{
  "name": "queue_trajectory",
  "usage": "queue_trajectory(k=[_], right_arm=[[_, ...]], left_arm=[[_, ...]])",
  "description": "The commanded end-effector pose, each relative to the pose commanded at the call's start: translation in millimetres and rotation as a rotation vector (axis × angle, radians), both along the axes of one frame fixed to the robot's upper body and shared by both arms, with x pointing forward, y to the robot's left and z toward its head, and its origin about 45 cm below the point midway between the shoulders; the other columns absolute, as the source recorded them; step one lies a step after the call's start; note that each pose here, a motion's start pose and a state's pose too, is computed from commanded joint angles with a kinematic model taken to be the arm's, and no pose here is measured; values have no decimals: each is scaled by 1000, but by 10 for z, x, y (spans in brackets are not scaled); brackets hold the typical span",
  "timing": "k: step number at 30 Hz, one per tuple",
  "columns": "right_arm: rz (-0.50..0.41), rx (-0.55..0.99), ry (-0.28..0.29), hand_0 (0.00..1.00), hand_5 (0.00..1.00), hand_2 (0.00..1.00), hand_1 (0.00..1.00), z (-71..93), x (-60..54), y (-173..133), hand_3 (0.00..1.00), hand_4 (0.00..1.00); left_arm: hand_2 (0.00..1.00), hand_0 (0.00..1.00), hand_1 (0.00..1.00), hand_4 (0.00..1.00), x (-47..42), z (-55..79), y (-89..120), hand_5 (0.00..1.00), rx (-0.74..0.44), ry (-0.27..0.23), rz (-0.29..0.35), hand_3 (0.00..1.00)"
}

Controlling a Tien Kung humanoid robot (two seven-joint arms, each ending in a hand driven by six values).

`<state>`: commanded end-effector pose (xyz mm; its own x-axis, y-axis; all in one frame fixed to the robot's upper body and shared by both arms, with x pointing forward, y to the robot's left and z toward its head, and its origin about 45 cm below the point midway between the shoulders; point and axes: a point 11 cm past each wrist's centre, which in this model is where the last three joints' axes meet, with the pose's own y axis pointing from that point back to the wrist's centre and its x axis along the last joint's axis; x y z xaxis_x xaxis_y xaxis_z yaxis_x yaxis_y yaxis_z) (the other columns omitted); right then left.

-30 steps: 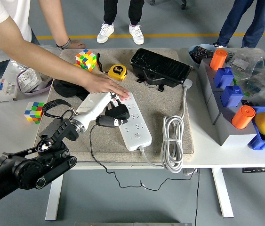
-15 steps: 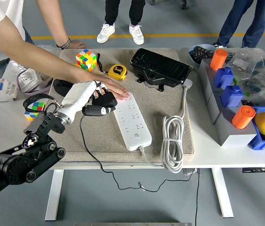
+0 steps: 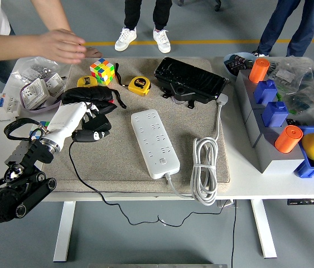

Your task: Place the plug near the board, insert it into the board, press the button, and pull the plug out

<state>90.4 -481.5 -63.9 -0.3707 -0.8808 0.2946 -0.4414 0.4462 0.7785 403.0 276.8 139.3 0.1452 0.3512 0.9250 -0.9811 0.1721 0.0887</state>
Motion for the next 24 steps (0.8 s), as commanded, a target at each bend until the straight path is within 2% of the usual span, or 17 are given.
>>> queue_trajectory(k=[1,2,7,8,13,14,19,20,24], right_arm=[[1,0,-1,601,212,543,593,2,3,0,545,786],[2,0,-2,600,211,542,592,4,6,-1,545,786],[4,-1,0,600,211,542,592,5,0,-4,545,786],[4,-1,0,601,211,542,592,4,-3,-3,545,786],[4,0,4,601,211,542,592,-2,-21,1,545,786],[4,0,4,602,211,543,592,-1,-19,0,545,786],[0,2,0,602,211,543,592,-2,-11,6,545,786],[-1,3,0,600,211,542,592,-3,-10,7,545,786],[-3,4,-2,600,211,542,592,-3,-8,9,545,786]], left_arm=[[445,200,399,811,-2,-9,-2,162,0,2,-1,512],[498,238,456,827,-4,-20,-4,170,1,7,-1,544],[498,238,456,827,-15,-75,-14,170,9,39,1,544],[548,289,520,883,-18,-83,-14,251,10,43,2,570],[548,289,520,883,-31,-115,-1,251,4,66,9,570],[586,388,589,971,-32,-117,2,416,-2,72,11,602],[586,388,589,971,-39,-117,-3,416,-7,81,8,602],[636,418,618,998,-40,-118,-3,439,-6,84,9,642],[636,418,618,998,-52,-105,7,439,-16,85,13,642]])
